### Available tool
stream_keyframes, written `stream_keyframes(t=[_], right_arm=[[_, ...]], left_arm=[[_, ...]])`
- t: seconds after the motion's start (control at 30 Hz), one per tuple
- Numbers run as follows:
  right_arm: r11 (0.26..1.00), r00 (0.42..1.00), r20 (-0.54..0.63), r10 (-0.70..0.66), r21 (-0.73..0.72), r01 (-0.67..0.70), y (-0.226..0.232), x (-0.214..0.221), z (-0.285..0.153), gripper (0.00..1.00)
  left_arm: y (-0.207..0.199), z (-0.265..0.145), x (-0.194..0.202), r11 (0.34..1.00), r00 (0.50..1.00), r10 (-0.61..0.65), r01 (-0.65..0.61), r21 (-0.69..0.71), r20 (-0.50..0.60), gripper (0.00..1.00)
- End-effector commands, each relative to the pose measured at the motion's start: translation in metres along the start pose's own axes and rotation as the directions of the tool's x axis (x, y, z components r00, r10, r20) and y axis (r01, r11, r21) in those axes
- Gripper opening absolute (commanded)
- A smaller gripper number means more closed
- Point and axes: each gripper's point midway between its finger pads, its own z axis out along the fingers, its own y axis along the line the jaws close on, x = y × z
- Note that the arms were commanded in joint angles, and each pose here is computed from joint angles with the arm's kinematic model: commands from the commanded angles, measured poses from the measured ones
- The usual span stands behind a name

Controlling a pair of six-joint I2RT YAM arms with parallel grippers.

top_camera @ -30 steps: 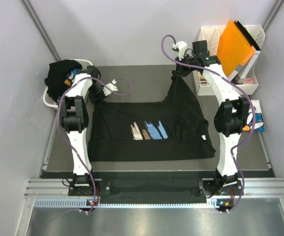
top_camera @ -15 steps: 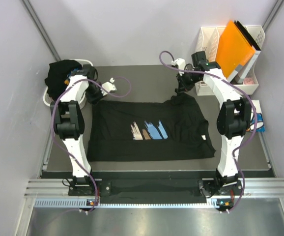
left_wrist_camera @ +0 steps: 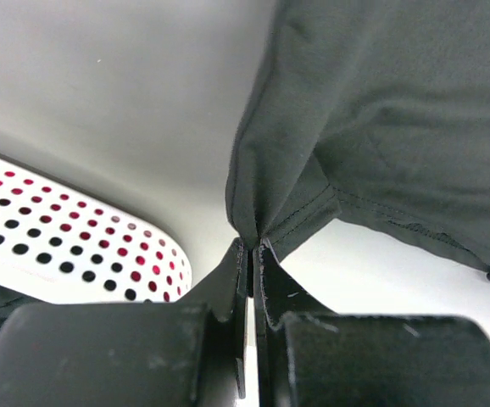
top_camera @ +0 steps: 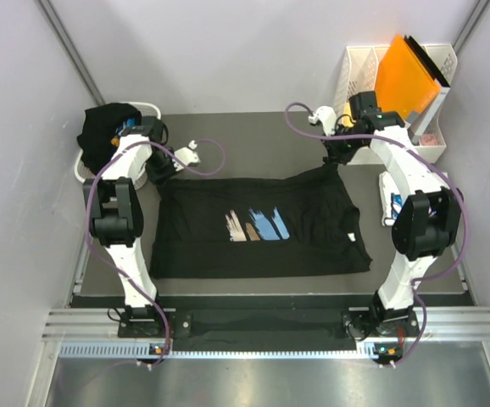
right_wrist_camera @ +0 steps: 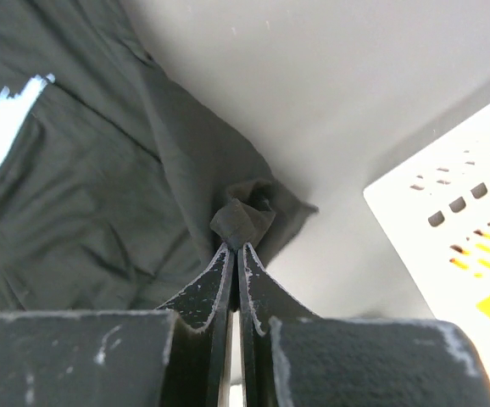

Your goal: Fold and stack the t-shirts

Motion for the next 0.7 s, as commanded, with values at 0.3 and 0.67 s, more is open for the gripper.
stream_keyframes(t=[0.3,0.67], right_arm=[[0.992,0.993,-0.059,-0.102,0.073,0.106,-0.015,0.024,-0.035,0.00],[0.984,0.971,-0.158,-0.178,-0.010,0.178,0.006,0.061,-0.055,0.00]], left_arm=[[0.021,-0.033,-0.005,0.990,1.000,0.029,-0.027,-0.139,0.013,0.00],[0.007,-0.043,0.011,0.992,0.998,0.065,-0.066,-0.108,-0.015,0.00]])
